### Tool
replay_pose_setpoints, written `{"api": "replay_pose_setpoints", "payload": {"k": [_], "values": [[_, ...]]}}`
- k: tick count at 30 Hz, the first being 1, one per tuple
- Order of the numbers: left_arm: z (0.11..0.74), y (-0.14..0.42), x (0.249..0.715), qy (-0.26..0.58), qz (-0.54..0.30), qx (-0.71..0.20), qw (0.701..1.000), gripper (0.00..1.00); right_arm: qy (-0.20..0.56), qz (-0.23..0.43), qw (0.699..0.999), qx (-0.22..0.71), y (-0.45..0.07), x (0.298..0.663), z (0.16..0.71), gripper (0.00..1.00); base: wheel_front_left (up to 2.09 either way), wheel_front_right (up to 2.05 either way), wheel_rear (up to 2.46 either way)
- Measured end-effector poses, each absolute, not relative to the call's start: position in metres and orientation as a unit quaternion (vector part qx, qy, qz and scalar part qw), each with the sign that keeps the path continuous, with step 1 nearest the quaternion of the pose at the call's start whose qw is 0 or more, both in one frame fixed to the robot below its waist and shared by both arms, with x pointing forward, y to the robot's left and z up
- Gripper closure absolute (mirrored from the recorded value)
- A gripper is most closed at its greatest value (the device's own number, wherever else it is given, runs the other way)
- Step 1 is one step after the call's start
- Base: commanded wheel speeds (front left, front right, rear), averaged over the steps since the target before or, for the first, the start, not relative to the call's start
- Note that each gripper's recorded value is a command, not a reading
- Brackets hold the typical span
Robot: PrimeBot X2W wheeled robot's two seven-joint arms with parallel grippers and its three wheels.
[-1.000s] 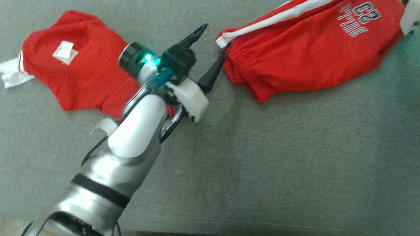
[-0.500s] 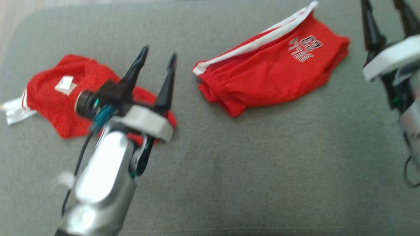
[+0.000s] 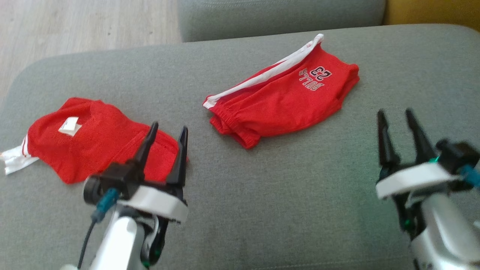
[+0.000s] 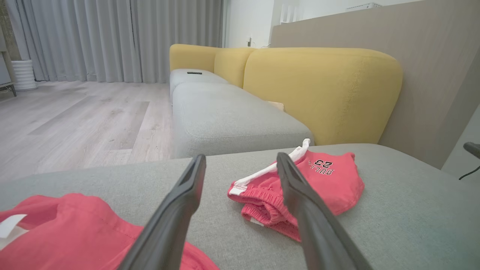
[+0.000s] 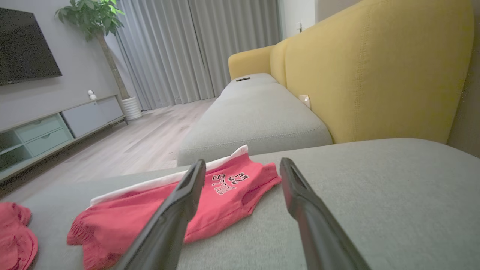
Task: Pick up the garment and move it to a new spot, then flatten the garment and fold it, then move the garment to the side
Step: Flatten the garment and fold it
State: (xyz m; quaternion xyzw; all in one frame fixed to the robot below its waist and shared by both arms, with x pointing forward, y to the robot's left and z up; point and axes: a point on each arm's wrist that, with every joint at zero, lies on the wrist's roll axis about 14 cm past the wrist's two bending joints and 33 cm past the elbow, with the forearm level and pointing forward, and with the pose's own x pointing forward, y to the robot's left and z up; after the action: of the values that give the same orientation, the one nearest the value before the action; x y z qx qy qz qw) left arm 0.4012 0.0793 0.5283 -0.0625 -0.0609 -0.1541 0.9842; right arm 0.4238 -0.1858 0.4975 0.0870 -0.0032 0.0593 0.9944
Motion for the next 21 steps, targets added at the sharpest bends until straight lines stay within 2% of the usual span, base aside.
{"api": "replay_pose_setpoints", "payload": {"k": [4,11,17,21], "values": [[0.517,0.076,0.388,-0.045,-0.159,-0.07,0.984,0.0,0.005,0.054,0.995,0.085,-0.181,0.407,0.488,0.0,0.0,0.0,0.0],[0.512,0.081,0.385,-0.039,-0.154,-0.069,0.985,0.0,0.009,0.056,0.995,0.077,-0.178,0.409,0.49,0.0,0.0,0.0,0.0],[0.503,0.084,0.391,-0.027,-0.15,-0.068,0.986,0.0,0.06,0.041,0.993,0.091,-0.183,0.422,0.469,0.0,0.0,0.0,0.0],[0.5,0.087,0.403,-0.025,-0.147,-0.068,0.986,0.0,0.097,0.03,0.986,0.134,-0.179,0.45,0.457,0.0,0.0,0.0,0.0]]}}
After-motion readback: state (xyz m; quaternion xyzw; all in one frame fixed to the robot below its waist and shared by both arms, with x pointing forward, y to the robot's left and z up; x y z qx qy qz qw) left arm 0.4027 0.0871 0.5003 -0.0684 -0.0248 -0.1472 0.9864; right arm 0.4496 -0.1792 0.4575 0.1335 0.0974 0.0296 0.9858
